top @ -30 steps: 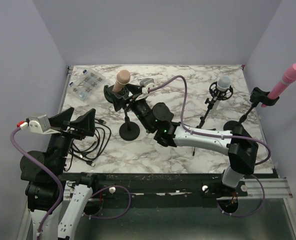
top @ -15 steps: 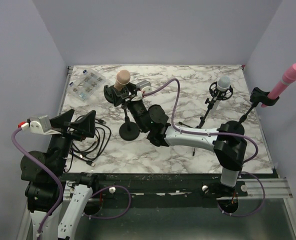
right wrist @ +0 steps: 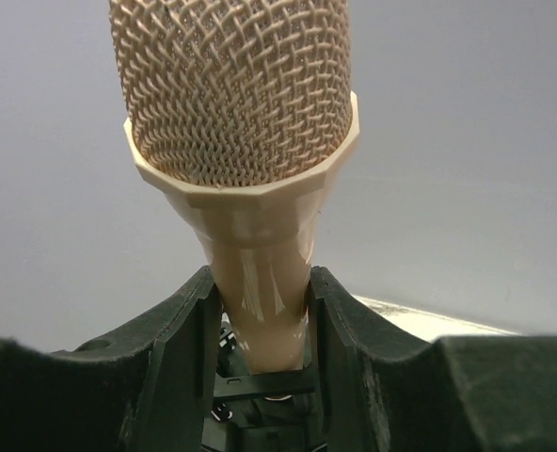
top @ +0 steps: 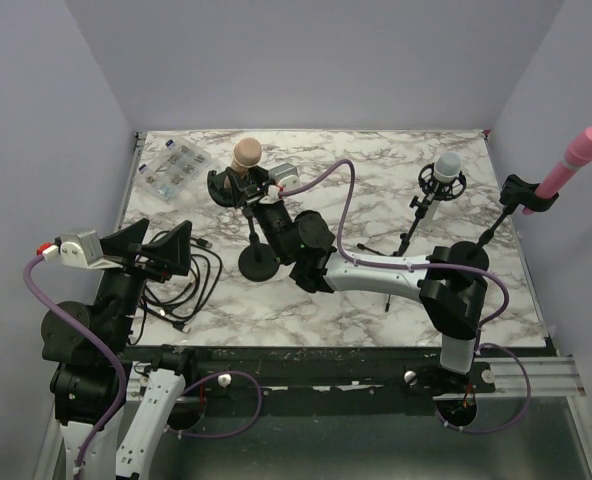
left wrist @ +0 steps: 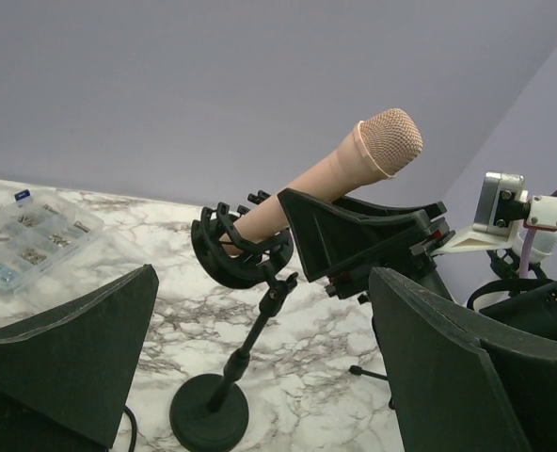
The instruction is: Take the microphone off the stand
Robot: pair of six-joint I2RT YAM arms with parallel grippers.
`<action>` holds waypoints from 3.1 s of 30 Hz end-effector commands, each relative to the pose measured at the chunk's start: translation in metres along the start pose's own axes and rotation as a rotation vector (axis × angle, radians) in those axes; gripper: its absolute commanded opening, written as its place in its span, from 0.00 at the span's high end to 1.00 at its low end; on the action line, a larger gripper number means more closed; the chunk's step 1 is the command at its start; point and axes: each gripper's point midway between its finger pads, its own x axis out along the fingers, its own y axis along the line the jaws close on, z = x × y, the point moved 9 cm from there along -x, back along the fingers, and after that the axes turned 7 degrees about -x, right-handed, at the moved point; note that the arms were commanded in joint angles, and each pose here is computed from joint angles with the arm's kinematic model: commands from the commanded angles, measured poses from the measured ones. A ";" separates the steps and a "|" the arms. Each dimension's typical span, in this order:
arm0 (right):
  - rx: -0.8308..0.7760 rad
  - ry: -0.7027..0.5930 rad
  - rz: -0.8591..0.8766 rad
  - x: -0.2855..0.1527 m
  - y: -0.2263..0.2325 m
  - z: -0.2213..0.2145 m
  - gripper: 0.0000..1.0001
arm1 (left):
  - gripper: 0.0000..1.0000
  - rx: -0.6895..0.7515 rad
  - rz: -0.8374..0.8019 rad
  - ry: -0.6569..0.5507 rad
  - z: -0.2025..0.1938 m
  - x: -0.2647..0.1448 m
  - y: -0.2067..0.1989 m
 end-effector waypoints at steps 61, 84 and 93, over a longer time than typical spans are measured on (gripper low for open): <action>-0.313 1.333 -0.218 -0.014 -0.168 -0.156 0.99 | 0.01 -0.031 -0.004 0.051 -0.013 0.007 0.004; -0.366 1.316 -0.169 0.017 -0.191 -0.250 0.97 | 0.01 -0.051 0.005 0.064 -0.018 0.004 0.006; -0.382 1.344 -0.139 0.010 -0.190 -0.278 0.86 | 0.01 -0.057 0.004 0.078 -0.021 0.005 0.007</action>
